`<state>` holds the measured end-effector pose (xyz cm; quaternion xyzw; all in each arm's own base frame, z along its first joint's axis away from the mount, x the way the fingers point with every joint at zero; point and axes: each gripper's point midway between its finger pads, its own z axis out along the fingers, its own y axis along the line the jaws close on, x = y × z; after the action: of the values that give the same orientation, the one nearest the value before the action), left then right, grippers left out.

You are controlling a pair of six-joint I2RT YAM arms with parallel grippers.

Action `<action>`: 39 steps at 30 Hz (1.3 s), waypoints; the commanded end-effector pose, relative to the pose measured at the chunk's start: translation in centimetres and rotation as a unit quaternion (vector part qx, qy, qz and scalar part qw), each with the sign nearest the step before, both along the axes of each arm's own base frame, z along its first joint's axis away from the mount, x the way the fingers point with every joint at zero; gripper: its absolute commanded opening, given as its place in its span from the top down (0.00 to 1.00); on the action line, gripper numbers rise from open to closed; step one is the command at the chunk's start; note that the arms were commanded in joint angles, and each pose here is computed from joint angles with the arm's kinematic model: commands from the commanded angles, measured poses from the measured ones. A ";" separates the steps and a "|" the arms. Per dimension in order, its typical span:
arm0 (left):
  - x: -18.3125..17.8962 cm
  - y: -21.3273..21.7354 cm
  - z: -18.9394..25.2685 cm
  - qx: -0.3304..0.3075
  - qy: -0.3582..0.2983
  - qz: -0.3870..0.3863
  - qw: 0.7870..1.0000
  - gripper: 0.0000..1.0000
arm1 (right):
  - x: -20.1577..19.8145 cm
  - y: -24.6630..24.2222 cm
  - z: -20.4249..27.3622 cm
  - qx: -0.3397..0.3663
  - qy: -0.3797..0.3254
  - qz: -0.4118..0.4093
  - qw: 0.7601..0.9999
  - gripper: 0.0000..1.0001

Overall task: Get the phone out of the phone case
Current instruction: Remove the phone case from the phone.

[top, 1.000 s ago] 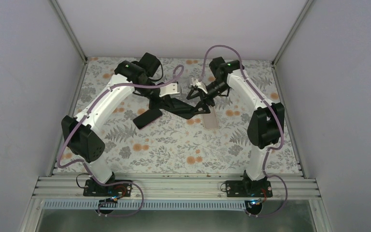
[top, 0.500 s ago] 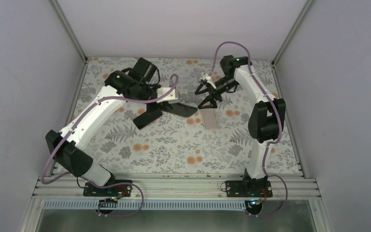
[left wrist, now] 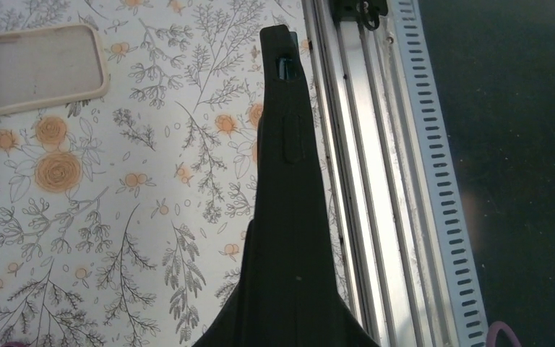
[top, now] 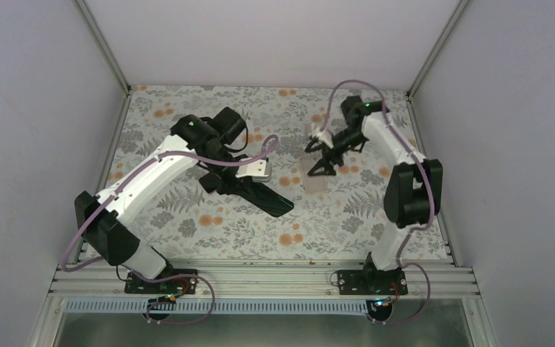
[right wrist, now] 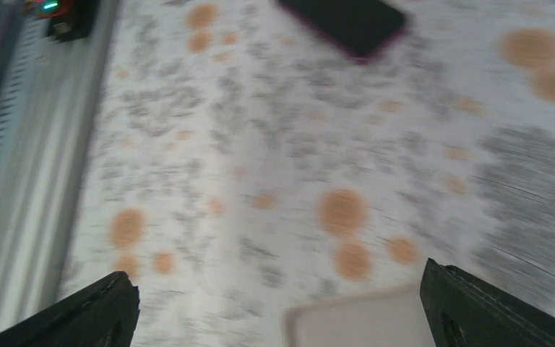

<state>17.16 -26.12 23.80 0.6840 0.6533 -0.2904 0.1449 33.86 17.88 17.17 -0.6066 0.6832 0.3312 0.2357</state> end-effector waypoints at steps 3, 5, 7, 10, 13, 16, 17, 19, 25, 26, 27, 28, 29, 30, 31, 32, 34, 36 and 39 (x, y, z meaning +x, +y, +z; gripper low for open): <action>1.8 -1.1 0.3 -0.012 -0.004 -0.003 1.000 0.98 | -8.6 4.1 2.8 0.014 -0.001 0.076 0.997 0.01; 1.8 -1.3 0.1 -0.014 0.001 -0.006 1.000 0.98 | -9.8 4.8 3.9 0.023 -0.008 0.084 0.996 0.02; 1.8 -1.4 0.1 -0.015 0.002 -0.007 1.000 0.98 | -10.5 5.3 4.2 0.026 -0.005 0.089 0.996 0.03; 1.9 -1.3 0.3 -0.017 -0.001 -0.005 1.000 0.98 | -11.2 5.7 3.6 0.015 0.007 0.096 0.995 0.04; 2.1 -1.3 0.8 -0.019 -0.009 -0.002 1.000 0.98 | -12.2 6.1 2.7 0.006 0.022 0.108 0.994 0.05; 2.2 -1.3 1.4 -0.026 -0.015 0.001 1.000 0.98 | -13.1 6.6 2.3 0.008 0.037 0.118 0.992 0.06; 2.2 -1.3 1.6 -0.029 -0.016 0.002 0.999 0.98 | -13.3 6.8 2.4 0.012 0.039 0.121 0.992 0.06; 2.2 -1.3 1.8 -0.031 -0.017 0.003 0.999 0.98 | -13.3 7.0 2.5 0.018 0.039 0.123 0.991 0.06; 2.0 -1.3 1.9 -0.033 -0.015 0.002 0.999 0.98 | -13.1 7.0 2.4 0.016 0.038 0.124 0.991 0.07; 2.0 -1.3 1.9 -0.033 -0.016 0.001 0.999 0.98 | -13.0 7.0 2.3 0.014 0.037 0.124 0.992 0.08; 2.0 -1.2 1.8 -0.032 -0.016 0.001 0.999 0.98 | -12.9 7.0 2.3 0.012 0.036 0.123 0.992 0.08; 2.0 -1.2 1.7 -0.030 -0.017 0.002 0.999 0.98 | -12.8 6.9 2.3 0.011 0.034 0.123 0.992 0.08; 2.0 -1.1 1.6 -0.027 -0.018 0.003 0.999 0.98 | -12.7 6.9 2.4 0.011 0.032 0.122 0.992 0.08; 2.0 -1.0 1.5 -0.025 -0.019 0.003 1.000 0.98 | -12.6 6.9 2.6 0.012 0.029 0.121 0.992 0.08; 2.0 -0.9 1.4 -0.023 -0.019 0.003 1.000 0.98 | -12.5 6.8 2.7 0.011 0.025 0.121 0.992 0.08; 1.9 -0.9 1.4 -0.022 -0.020 0.003 1.000 0.98 | -12.5 6.7 2.7 0.010 0.024 0.119 0.993 0.09; 1.9 -0.8 1.5 -0.024 -0.022 0.003 0.999 0.98 | -12.2 6.6 2.6 0.005 0.022 0.116 0.993 0.09; 1.8 -0.7 1.5 -0.022 -0.023 0.003 0.999 0.98 | -11.9 6.4 2.6 0.004 0.019 0.112 0.994 0.09; 1.8 -0.6 1.3 -0.019 -0.024 0.004 1.000 0.98 | -11.4 6.2 2.8 0.004 0.013 0.107 0.994 0.09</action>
<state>19.48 -26.70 23.59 0.6803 0.6624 -0.2770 0.1474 21.35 24.23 19.32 -0.6732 0.6132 0.3727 0.1786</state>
